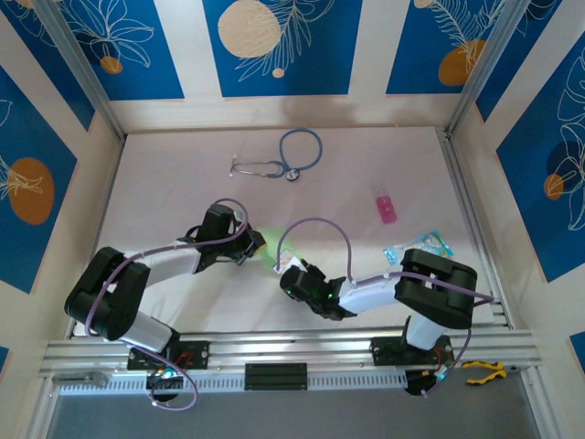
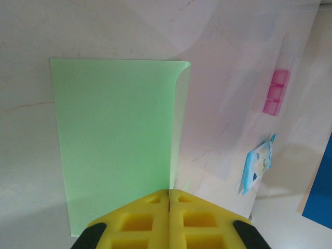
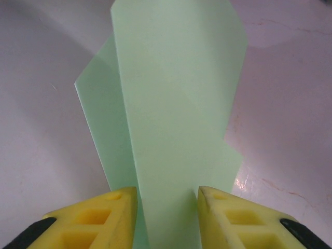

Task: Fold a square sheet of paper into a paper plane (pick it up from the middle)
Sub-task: Fourth fold the wing at the center of the table.

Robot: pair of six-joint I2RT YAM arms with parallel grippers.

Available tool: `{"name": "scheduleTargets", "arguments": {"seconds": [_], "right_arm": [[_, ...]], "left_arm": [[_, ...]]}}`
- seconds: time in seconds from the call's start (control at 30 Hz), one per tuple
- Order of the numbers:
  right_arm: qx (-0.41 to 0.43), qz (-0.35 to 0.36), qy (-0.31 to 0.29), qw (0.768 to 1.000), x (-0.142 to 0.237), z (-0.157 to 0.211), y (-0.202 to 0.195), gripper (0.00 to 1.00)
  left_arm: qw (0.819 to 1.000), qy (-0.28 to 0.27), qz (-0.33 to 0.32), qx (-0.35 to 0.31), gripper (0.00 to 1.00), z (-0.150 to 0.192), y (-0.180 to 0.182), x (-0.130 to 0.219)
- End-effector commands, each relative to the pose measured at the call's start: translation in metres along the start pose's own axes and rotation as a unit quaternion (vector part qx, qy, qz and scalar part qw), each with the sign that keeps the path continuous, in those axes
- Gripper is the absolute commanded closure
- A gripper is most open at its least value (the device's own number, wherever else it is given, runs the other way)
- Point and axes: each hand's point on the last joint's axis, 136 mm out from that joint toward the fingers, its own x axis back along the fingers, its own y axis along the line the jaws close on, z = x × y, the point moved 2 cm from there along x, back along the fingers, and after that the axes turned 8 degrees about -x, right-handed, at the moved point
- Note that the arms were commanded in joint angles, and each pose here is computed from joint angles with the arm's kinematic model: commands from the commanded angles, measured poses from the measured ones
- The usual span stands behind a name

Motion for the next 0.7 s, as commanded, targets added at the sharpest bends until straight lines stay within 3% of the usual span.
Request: {"name": "scheduleTargets", "arguments": {"seconds": [0.0,0.33,0.67], "right_arm": [[-0.025,-0.005,-0.024,0.999,-0.0017,-0.0169,0.0037,0.67],[-0.034,-0.014,-0.017,0.999,-0.0033,-0.0151,0.0045,0.78],[-0.037,-0.011,-0.012,0.999,-0.0061,-0.0139,0.0027,0.83]], "left_arm": [[1.0,0.001,0.003,-0.01,0.97,0.0015,-0.0042,0.0016],[1.0,0.003,0.004,-0.009,0.97,0.001,-0.0048,-0.0002],[1.0,0.002,0.007,-0.009,0.97,-0.0006,-0.0075,-0.0002]]}}
